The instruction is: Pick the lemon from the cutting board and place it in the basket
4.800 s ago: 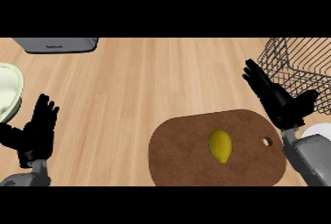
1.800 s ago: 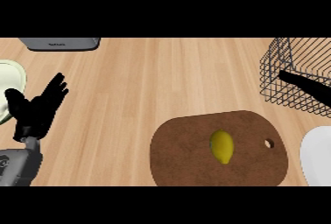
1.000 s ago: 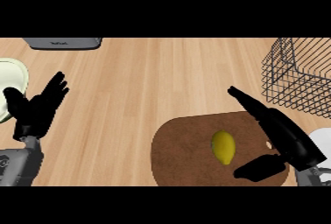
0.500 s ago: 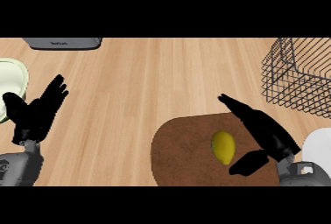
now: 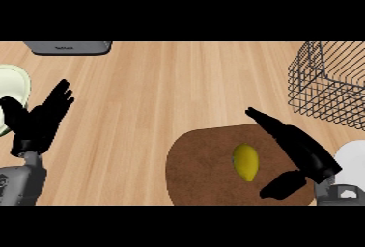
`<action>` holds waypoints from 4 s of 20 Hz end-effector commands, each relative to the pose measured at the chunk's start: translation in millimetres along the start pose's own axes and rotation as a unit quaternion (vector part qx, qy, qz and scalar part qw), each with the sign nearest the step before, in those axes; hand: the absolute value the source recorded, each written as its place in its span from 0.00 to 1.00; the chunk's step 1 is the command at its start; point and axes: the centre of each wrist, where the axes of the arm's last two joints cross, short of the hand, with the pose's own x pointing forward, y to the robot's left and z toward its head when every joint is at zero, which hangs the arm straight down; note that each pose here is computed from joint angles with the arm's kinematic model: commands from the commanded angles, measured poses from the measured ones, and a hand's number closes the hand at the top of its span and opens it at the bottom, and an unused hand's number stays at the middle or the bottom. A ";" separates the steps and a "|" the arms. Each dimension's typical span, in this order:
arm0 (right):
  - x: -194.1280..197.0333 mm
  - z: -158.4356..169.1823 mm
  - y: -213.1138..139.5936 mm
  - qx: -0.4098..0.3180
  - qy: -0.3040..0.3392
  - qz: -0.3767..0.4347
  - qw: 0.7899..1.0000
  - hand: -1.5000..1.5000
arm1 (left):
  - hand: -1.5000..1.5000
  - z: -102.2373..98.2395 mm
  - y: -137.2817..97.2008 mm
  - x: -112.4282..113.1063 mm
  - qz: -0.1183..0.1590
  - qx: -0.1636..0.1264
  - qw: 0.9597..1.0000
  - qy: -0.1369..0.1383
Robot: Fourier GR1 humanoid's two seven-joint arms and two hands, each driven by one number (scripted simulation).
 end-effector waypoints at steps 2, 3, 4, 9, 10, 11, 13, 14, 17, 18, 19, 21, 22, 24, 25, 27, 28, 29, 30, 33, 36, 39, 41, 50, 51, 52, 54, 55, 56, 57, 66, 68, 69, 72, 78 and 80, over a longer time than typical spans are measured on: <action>-1.5 9.3 20.8 0.012 -0.022 -0.009 1.000 0.00 | 0.50 -6.6 -3.7 -13.0 0.005 -0.005 1.000 0.001; 3.6 -9.5 24.2 0.010 -0.031 -0.005 0.999 0.00 | 0.50 9.2 4.2 3.3 -0.002 -0.009 1.000 0.004; 1.9 -3.4 24.1 0.017 -0.024 -0.004 1.000 0.00 | 0.50 9.9 -18.8 9.8 -0.002 -0.001 1.000 -0.008; 3.2 -2.3 7.8 0.008 -0.006 0.023 1.000 0.00 | 0.50 -1.2 -14.0 -4.2 -0.005 -0.002 1.000 0.003; -18.0 2.8 23.2 0.007 0.000 0.020 1.000 0.00 | 0.50 4.7 2.6 3.9 -0.003 -0.006 1.000 -0.003; 4.2 -11.5 26.0 0.003 -0.001 0.032 0.999 0.00 | 0.50 3.6 11.3 -5.1 -0.001 0.002 1.000 -0.005; 14.8 -10.1 38.4 0.006 0.008 0.029 1.000 0.00 | 0.50 7.7 -9.0 11.1 -0.002 0.005 1.000 -0.011; 10.7 -9.3 39.3 0.005 0.008 0.037 0.999 0.00 | 0.50 5.1 1.5 -9.0 0.005 -0.002 1.000 0.001; -6.1 -13.1 52.5 0.009 0.012 0.051 0.999 0.00 | 0.50 6.2 0.7 -20.9 -0.005 0.006 1.000 -0.003; 0.4 -18.4 55.8 0.016 0.010 0.049 0.999 0.00 | 0.50 9.9 -4.8 0.9 -0.008 -0.004 1.000 -0.015; -11.2 3.0 45.8 0.010 0.012 0.057 0.998 0.00 | 0.50 6.6 3.2 -1.4 0.008 -0.004 1.000 0.003; -3.8 -20.9 47.7 0.042 0.000 0.119 0.992 1.00 | 0.50 10.3 -1.8 -22.9 0.000 -0.001 1.000 -0.004; -11.6 -20.3 62.2 0.047 -0.002 0.107 0.993 1.00 | 0.50 11.5 -1.9 -3.3 -0.005 -0.002 1.000 -0.011; 3.2 -29.6 65.5 0.034 -0.005 0.109 0.993 1.00 | 0.50 -7.2 -6.6 -9.2 -0.004 0.001 1.000 -0.002; -8.4 -20.7 56.1 0.043 -0.004 0.106 0.993 1.00 | 0.50 2.6 -1.3 -11.7 0.000 0.000 1.000 -0.005; -4.2 -31.3 65.7 0.040 -0.002 0.109 0.993 1.00 | 0.50 -1.5 -3.8 4.5 0.008 -0.010 1.000 0.000; -16.0 -28.5 64.8 0.038 -0.001 0.105 0.994 1.00 | 0.50 2.0 -24.0 -0.9 0.007 0.008 1.000 -0.004; -8.4 -27.7 65.0 0.043 -0.011 0.111 0.993 1.00 | 0.50 -10.9 -10.2 -6.6 -0.005 -0.002 1.000 -0.009; -3.9 -33.3 79.8 0.045 -0.013 0.117 0.992 1.00 | 0.50 1.7 -15.8 -6.9 -0.001 -0.001 1.000 -0.003; -0.1 -29.0 81.8 0.046 -0.008 0.123 0.991 1.00 | 0.50 -3.6 -11.7 -15.9 0.007 -0.003 1.000 0.001; 19.3 9.4 108.8 0.025 0.022 0.104 0.994 1.00 | 0.50 -2.9 -21.4 -8.9 0.001 -0.005 1.000 -0.005; 73.0 26.8 139.7 -0.013 0.051 0.082 0.995 1.00 | 0.50 1.6 -0.5 -9.3 -0.006 0.012 1.000 0.003; 64.8 31.3 163.2 -0.002 0.055 0.090 0.994 1.00 | 0.50 12.4 -1.5 -6.9 -0.006 0.002 1.000 0.002; 116.4 70.1 127.0 -0.138 -0.088 -0.136 0.977 1.00 | 0.50 6.8 -1.0 -16.2 0.002 -0.002 1.000 0.012; 127.4 81.7 129.7 -0.162 -0.099 -0.126 0.974 1.00 | 0.50 12.0 8.7 -15.1 -0.001 0.004 1.000 0.001; 133.2 79.5 125.5 -0.179 -0.104 -0.128 0.970 1.00 | 0.50 8.4 -0.7 -15.8 0.003 -0.005 1.000 0.001; 136.0 90.2 100.8 -0.212 -0.111 -0.109 0.965 1.00 | 0.50 0.3 -11.9 -18.8 0.000 0.013 1.000 0.006; 132.6 88.8 97.3 -0.231 -0.100 -0.104 0.962 1.00 | 0.50 -2.7 4.2 -3.9 -0.003 0.013 1.000 -0.001; 139.5 91.3 88.5 -0.239 -0.099 -0.113 0.959 1.00 | 0.50 0.0 9.7 1.2 -0.001 0.006 1.000 0.002; 140.2 91.9 91.5 -0.248 -0.083 -0.115 0.958 1.00 | 0.50 6.5 5.5 -5.5 -0.005 0.003 1.000 0.002; 154.8 107.4 22.0 -0.338 -0.034 -0.062 0.938 1.00 | 0.50 -1.2 -9.0 -6.0 0.002 -0.002 1.000 -0.005; 160.9 111.1 10.4 -0.356 -0.035 -0.075 0.931 1.00 | 0.50 6.8 -2.4 1.7 -0.004 -0.010 1.000 -0.003; 161.3 111.9 5.0 -0.364 -0.030 -0.070 0.928 1.00 | 0.50 -3.9 -3.6 -7.1 -0.002 0.000 1.000 -0.003; 169.9 87.7 -22.9 -0.386 -0.022 -0.067 0.920 1.00 | 0.50 -2.9 -8.0 1.1 -0.001 -0.012 1.000 -0.003; 182.0 56.2 -79.7 -0.424 0.029 -0.053 0.904 1.00 | 0.50 -0.2 11.0 10.3 -0.003 -0.009 1.000 -0.004; 167.2 42.8 -104.7 -0.442 0.057 -0.036 0.894 1.00 | 0.50 -10.3 -10.8 0.5 -0.011 0.002 1.000 -0.003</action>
